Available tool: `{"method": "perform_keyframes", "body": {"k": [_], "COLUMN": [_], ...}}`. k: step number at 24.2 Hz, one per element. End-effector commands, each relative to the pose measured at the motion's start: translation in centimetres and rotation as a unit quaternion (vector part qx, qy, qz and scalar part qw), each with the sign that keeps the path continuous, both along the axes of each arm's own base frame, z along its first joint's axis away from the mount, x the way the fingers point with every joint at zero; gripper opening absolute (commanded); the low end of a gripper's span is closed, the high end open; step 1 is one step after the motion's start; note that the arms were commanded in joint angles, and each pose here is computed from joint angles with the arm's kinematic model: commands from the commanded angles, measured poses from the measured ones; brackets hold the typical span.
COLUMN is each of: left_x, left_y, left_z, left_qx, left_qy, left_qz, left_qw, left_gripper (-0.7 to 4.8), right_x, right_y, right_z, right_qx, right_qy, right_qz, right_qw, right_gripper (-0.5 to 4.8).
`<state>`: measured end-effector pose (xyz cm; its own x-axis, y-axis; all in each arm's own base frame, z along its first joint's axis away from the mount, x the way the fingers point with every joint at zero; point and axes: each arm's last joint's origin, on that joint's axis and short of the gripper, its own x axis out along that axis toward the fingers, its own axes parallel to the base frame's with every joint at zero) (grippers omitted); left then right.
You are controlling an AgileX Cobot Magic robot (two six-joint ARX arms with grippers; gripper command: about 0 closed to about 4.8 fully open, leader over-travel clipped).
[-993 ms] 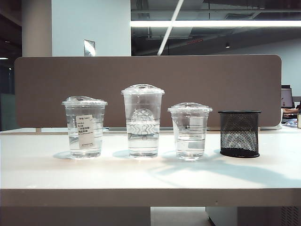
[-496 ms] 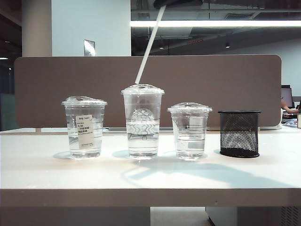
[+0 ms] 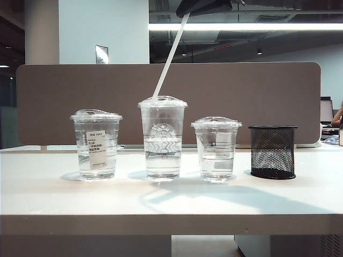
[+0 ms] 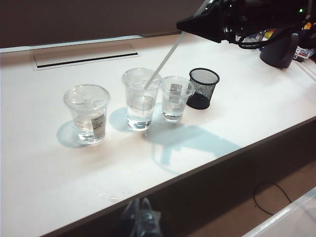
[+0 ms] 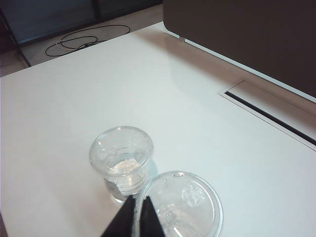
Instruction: Pick up the straw and insert it into the large coffee cup.
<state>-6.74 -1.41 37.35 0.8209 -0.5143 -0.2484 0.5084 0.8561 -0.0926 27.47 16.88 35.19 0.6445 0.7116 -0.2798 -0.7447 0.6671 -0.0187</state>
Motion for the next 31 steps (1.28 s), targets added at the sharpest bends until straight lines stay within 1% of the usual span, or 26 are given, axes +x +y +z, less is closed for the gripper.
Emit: {"method": "perform_keyframes", "body": {"k": [1, 7, 16, 21, 26, 28, 29, 30, 31], "left_x": [0.0, 0.0, 0.0, 0.0, 0.0, 0.0, 0.0, 0.0, 0.0], "left_y": [0.0, 0.0, 0.0, 0.0, 0.0, 0.0, 0.0, 0.0, 0.0], "left_z": [0.2, 0.2, 0.2, 0.2, 0.2, 0.2, 0.2, 0.2, 0.2], "left_qx": [0.001, 0.001, 0.001, 0.001, 0.001, 0.001, 0.001, 0.001, 0.001], "left_qy": [-0.010, -0.011, -0.012, -0.012, -0.012, -0.012, -0.012, -0.012, -0.012], "left_qz": [-0.002, -0.002, -0.002, -0.002, -0.002, -0.002, -0.002, -0.002, -0.002], "left_qw": [1.000, 1.000, 1.000, 1.000, 1.000, 1.000, 1.000, 1.000, 1.000], "left_gripper": [-0.04, -0.04, -0.04, -0.04, -0.04, -0.04, -0.04, -0.04, -0.04], "right_x": [0.0, 0.1, 0.1, 0.9, 3.0, 3.9, 4.3, 4.5, 4.5], "right_y": [0.0, 0.0, 0.0, 0.4, 1.6, 2.2, 2.4, 2.5, 2.5], "right_z": [0.7, 1.7, 0.5, -0.8, -3.4, -4.2, -4.4, -4.5, -4.3], "right_qx": [0.008, 0.020, -0.012, -0.024, -0.033, -0.026, -0.021, -0.018, -0.013], "right_qy": [-0.027, -0.047, -0.006, 0.014, 0.031, 0.019, 0.011, 0.007, -0.001], "right_qz": [-0.001, -0.001, -0.001, -0.002, 0.000, 0.000, 0.000, 0.000, 0.001], "right_qw": [1.000, 0.999, 1.000, 1.000, 0.999, 0.999, 1.000, 1.000, 1.000], "right_gripper": [0.30, 0.30, 0.30, 0.30, 0.34, 1.27, 2.20, 2.70, 3.72]}}
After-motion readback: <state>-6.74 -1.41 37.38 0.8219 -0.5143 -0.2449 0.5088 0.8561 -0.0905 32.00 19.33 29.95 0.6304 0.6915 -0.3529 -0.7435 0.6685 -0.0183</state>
